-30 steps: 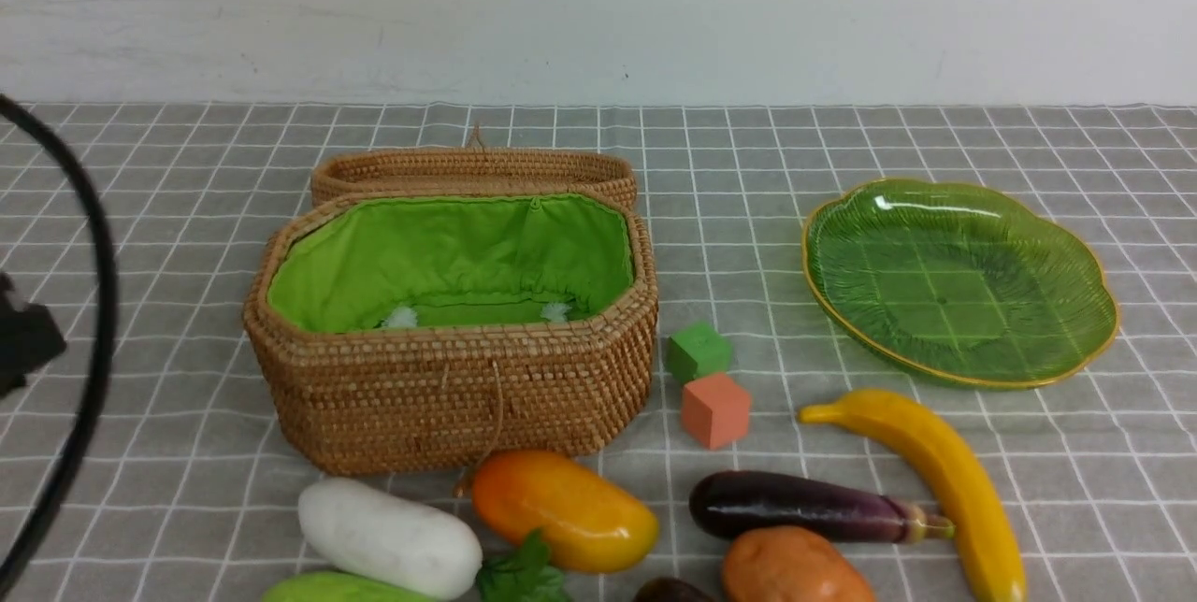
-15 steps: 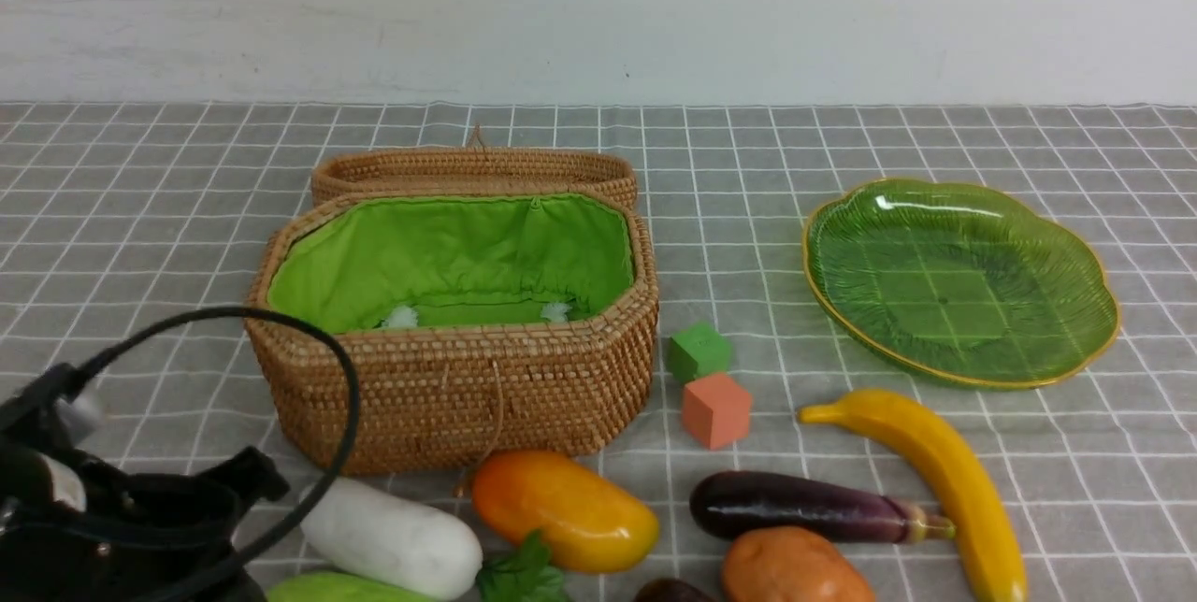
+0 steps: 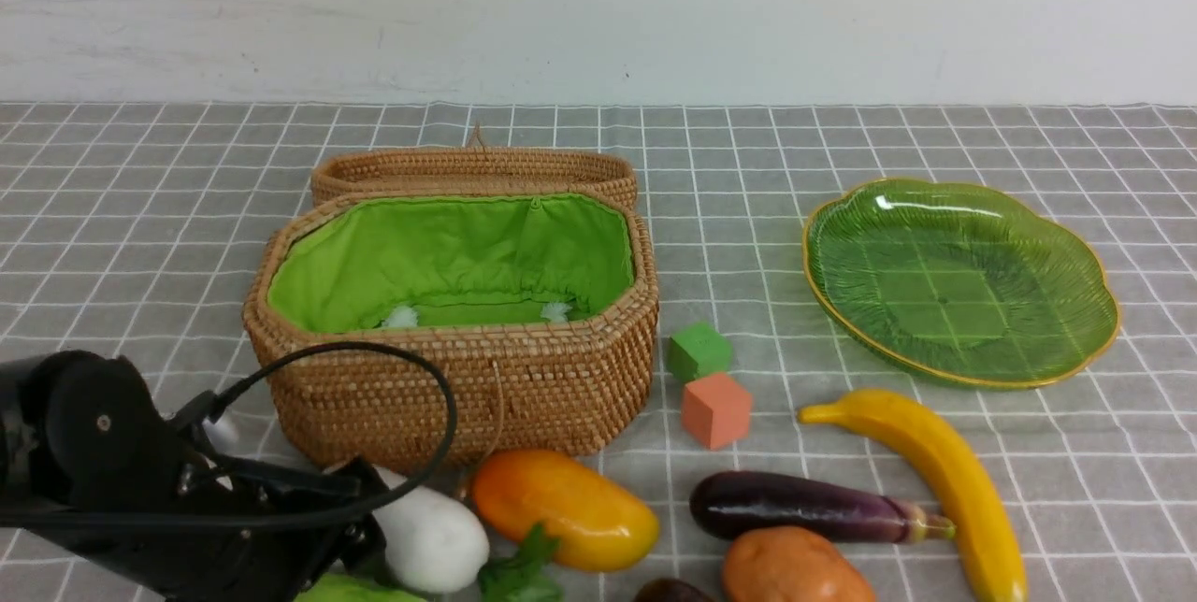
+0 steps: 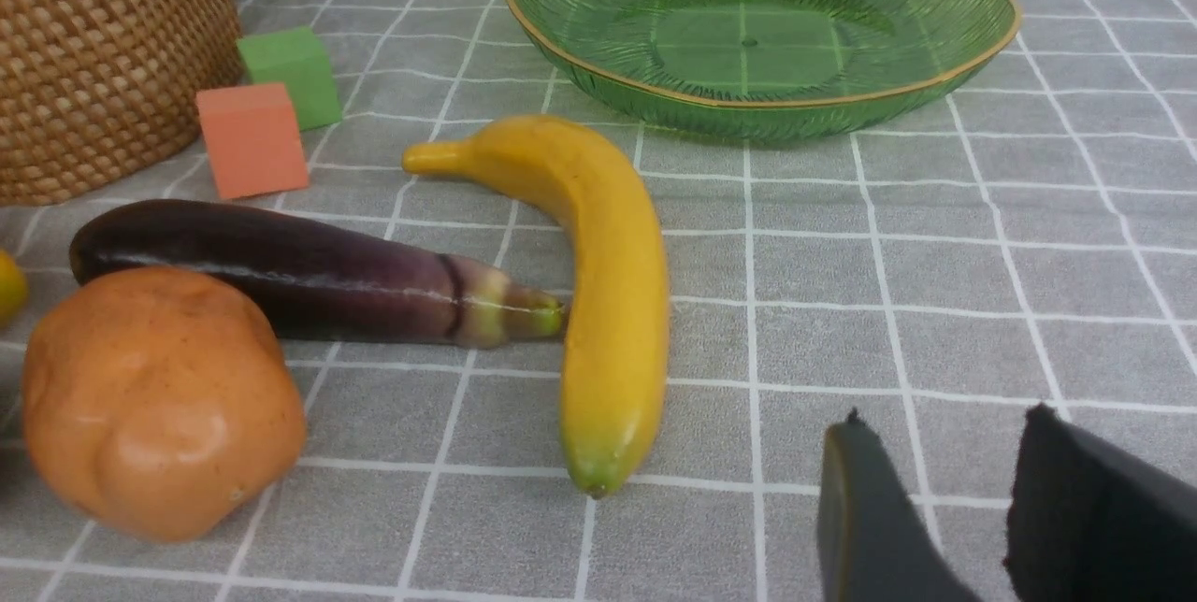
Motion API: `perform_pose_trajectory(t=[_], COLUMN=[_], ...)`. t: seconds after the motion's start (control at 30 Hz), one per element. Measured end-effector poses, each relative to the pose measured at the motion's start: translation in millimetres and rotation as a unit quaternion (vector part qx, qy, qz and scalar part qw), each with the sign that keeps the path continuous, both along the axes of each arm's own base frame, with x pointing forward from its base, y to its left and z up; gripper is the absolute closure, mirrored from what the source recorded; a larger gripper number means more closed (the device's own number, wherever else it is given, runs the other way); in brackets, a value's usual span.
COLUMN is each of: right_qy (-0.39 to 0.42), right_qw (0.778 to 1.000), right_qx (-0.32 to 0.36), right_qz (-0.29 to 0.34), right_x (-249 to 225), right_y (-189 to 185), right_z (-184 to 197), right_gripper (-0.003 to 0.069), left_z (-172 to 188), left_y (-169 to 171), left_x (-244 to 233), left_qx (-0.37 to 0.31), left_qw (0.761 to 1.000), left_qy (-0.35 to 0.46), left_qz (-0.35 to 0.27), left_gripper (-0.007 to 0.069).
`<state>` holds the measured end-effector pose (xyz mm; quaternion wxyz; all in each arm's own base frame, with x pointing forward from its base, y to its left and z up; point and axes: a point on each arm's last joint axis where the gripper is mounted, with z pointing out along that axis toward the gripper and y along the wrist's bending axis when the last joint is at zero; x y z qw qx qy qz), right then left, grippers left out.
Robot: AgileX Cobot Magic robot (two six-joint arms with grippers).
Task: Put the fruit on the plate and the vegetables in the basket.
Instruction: Take a chayote with your left arm and place it on the basket on the left.
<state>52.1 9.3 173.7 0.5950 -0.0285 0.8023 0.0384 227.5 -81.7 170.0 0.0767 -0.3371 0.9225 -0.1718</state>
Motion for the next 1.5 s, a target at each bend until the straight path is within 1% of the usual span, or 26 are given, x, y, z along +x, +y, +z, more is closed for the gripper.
perform_pose_trajectory(t=[0.07,0.17,0.2,0.3,0.4,0.43,0.5,0.57,0.6,0.63,0.77,0.87,0.9,0.97,1.03,1.07,1.13,1.27,1.37,1.5], right_qy=[0.0,0.0,0.0,0.0,0.0,0.0,0.0,0.0,0.0,0.0,0.0,0.0,0.0,0.0,0.0,0.0,0.0,0.0,0.0,0.0], right_qw=[1.0,1.0,1.0,1.0,1.0,1.0,1.0,1.0,1.0,1.0,1.0,1.0,1.0,1.0,1.0,1.0,1.0,1.0,1.0,1.0], right_qx=[0.0,0.0,0.0,0.0,0.0,0.0,0.0,0.0,0.0,0.0,0.0,0.0,0.0,0.0,0.0,0.0,0.0,0.0,0.0,0.0], right_qz=[0.0,0.0,0.0,0.0,0.0,0.0,0.0,0.0,0.0,0.0,0.0,0.0,0.0,0.0,0.0,0.0,0.0,0.0,0.0,0.0], right_x=[0,0,0,0,0,0,0,0,0,0,0,0,0,0,0,0,0,0,0,0], right_y=[0,0,0,0,0,0,0,0,0,0,0,0,0,0,0,0,0,0,0,0], right_z=[0,0,0,0,0,0,0,0,0,0,0,0,0,0,0,0,0,0,0,0], right_gripper=[0.0419,0.0419,0.0419,0.0419,0.0419,0.0419,0.0419,0.0419,0.0419,0.0419,0.0419,0.0419,0.0419,0.0419,0.0419,0.0419,0.0419,0.0419,0.0419,0.0419], left_z=[-4,-4,-3,4,23,24,39,68,68,94,150,180,196,207,207,202,188,163,157,159], left_y=[0,0,0,0,1,1,2,3,3,4,5,7,8,6,5,0,-6,-16,-19,-19], left_x=[1,1,1,-4,-16,-17,-26,-37,-37,-39,-27,-12,2,26,38,59,84,120,129,129], left_qx=[0.002,0.002,0.003,0.003,-0.004,-0.005,-0.012,-0.026,-0.026,-0.033,-0.036,-0.025,-0.011,0.007,0.009,0.011,0.013,0.021,0.027,0.036], left_qw=[1.0,1.0,1.0,1.0,0.999,0.999,0.998,0.996,0.996,0.992,0.976,0.961,0.948,0.935,0.933,0.935,0.943,0.957,0.963,0.971], left_qy=[0.005,0.004,0.004,0.001,-0.007,-0.008,-0.018,-0.049,-0.049,-0.09,-0.203,-0.273,-0.316,-0.354,-0.361,-0.355,-0.333,-0.289,-0.266,-0.237], left_qz=[0.0,0.0,-0.003,-0.022,-0.049,-0.051,-0.061,-0.074,-0.074,-0.08,-0.067,-0.045,-0.03,-0.013,-0.003,0.008,0.019,0.021,0.02,0.016], left_gripper=[0.0048,0.0144,0.0165,0.0163,0.0163,0.0163,0.0163,0.0163,0.0163,0.0163,0.0163,0.0163,0.0163,0.0163,0.0163,0.0163,0.0163,0.0158,0.0132,0.0057])
